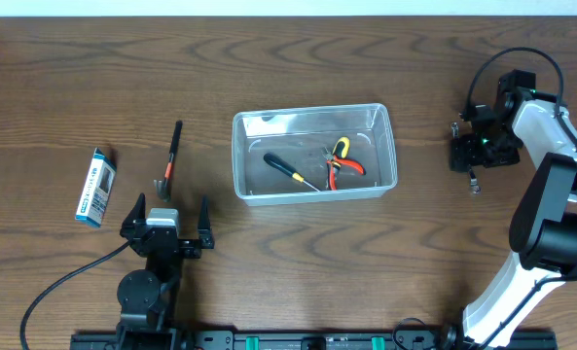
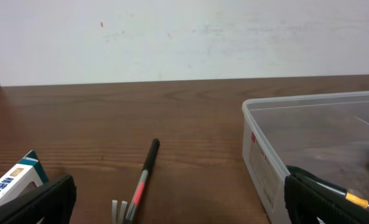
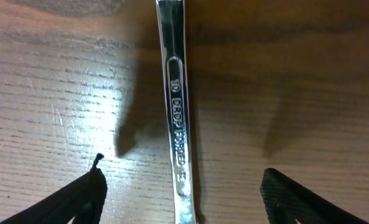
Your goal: Pack container
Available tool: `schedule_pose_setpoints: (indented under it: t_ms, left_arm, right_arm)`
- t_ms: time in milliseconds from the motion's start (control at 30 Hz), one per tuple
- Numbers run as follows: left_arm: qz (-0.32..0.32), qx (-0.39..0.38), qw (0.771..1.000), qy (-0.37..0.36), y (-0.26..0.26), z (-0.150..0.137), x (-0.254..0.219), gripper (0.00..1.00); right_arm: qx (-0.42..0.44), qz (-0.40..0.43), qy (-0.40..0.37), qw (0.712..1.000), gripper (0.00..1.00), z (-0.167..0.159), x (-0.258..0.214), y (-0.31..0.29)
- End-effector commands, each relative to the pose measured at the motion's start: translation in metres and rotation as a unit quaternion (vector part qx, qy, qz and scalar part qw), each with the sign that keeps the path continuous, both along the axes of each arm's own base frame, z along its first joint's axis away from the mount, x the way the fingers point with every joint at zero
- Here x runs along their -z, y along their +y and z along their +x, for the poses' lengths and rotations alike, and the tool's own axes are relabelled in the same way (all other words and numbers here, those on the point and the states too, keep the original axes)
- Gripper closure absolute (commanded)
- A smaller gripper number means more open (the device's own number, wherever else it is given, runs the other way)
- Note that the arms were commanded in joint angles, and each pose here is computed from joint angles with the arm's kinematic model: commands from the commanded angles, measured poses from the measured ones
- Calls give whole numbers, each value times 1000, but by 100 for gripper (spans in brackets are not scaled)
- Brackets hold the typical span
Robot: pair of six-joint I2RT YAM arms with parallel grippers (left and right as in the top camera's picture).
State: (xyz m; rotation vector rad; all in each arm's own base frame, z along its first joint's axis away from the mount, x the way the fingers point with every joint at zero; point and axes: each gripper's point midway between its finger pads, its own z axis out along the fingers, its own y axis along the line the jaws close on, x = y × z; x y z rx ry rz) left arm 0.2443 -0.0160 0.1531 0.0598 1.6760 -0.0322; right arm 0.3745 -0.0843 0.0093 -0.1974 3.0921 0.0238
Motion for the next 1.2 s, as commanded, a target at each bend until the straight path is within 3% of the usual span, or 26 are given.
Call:
schedule_pose_setpoints:
  t_ms: [0,733,900,1167]
  left_arm:
    - [2,-8,1000,25,3,-1,17,2]
    - [2,-8,1000,25,3,-1,17,2]
    - [2,-8,1000,25,3,-1,17,2]
    - [2,-8,1000,25,3,-1,17,2]
  right_arm:
    - [-1,5,-4,1000,24,2,1,-1]
    - [-25,8,25,999,27,0,35,13]
    - [-25,8,29,999,51,-1,37,13]
    - [-25,4,30,999,67,-1,37,12]
